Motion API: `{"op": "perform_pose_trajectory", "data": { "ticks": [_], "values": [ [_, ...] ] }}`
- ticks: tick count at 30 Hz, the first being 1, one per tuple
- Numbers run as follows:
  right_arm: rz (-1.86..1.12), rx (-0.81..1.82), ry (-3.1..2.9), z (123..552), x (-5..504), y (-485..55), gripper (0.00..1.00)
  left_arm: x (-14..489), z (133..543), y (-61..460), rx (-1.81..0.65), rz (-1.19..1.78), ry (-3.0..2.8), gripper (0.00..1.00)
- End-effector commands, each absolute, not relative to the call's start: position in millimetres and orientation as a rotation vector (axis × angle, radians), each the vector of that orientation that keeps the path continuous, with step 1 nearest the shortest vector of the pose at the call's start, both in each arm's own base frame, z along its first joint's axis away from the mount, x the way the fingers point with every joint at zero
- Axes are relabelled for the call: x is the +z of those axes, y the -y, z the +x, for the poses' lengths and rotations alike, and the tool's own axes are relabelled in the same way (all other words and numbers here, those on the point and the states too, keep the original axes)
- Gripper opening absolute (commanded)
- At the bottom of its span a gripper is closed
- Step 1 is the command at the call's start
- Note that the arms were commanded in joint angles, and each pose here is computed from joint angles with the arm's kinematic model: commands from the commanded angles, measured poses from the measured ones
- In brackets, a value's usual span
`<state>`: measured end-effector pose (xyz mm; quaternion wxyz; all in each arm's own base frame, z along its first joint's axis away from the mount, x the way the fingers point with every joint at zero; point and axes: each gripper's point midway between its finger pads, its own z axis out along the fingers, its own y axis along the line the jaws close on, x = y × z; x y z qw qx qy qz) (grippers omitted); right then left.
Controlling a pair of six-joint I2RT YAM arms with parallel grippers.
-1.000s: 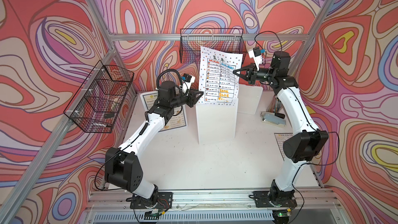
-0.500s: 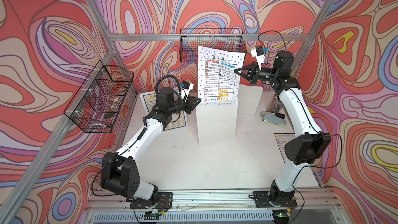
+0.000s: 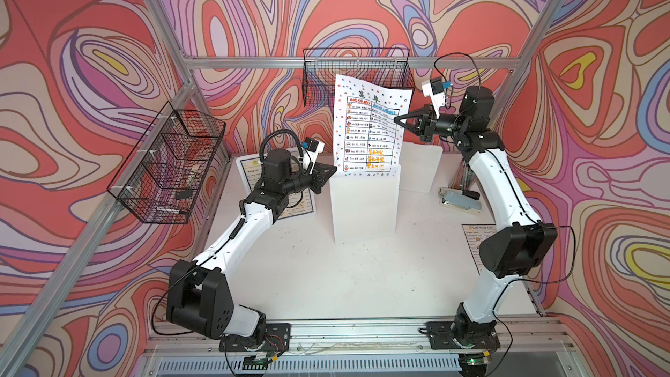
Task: Insert the menus into the narrow rack
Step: Insert the menu into the narrow rack.
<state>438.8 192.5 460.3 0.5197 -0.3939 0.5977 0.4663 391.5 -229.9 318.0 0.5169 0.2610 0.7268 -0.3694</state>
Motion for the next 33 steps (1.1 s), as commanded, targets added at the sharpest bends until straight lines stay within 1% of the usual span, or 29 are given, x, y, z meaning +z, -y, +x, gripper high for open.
{"op": "perform_pose_trajectory", "data": {
  "ticks": [1, 8, 12, 13, 14, 15, 16, 27, 33],
  "values": [
    [-0.954, 1.095, -1.399, 427, 476, -190, 0.0, 329, 389, 221, -0.855, 0.593, -1.723, 0.07],
    [-0.95, 1.094, -1.403, 429, 474, -190, 0.0, 328, 380, 216, -0.849, 0.573, -1.709, 0.05],
    [-0.942, 1.087, -1.406, 430, 475, -190, 0.0, 330, 381, 216, -0.854, 0.56, -1.716, 0.05],
    [-0.944, 1.088, -1.406, 429, 474, -190, 0.0, 330, 383, 217, -0.858, 0.557, -1.723, 0.06],
    [-0.946, 1.087, -1.404, 429, 475, -190, 0.0, 332, 385, 218, -0.865, 0.556, -1.728, 0.1],
    [-0.946, 1.088, -1.403, 428, 475, -190, 0.0, 332, 387, 220, -0.879, 0.559, -1.736, 0.19],
    [-0.946, 1.089, -1.404, 429, 475, -190, 0.0, 331, 388, 222, -0.892, 0.568, -1.744, 0.2],
    [-0.955, 1.147, -1.4, 441, 473, -193, 0.0, 326, 376, 216, -0.895, 0.53, -1.742, 0.22],
    [-0.956, 1.162, -1.406, 444, 470, -194, 0.0, 333, 373, 210, -0.876, 0.487, -1.731, 0.24]
  ]
}}
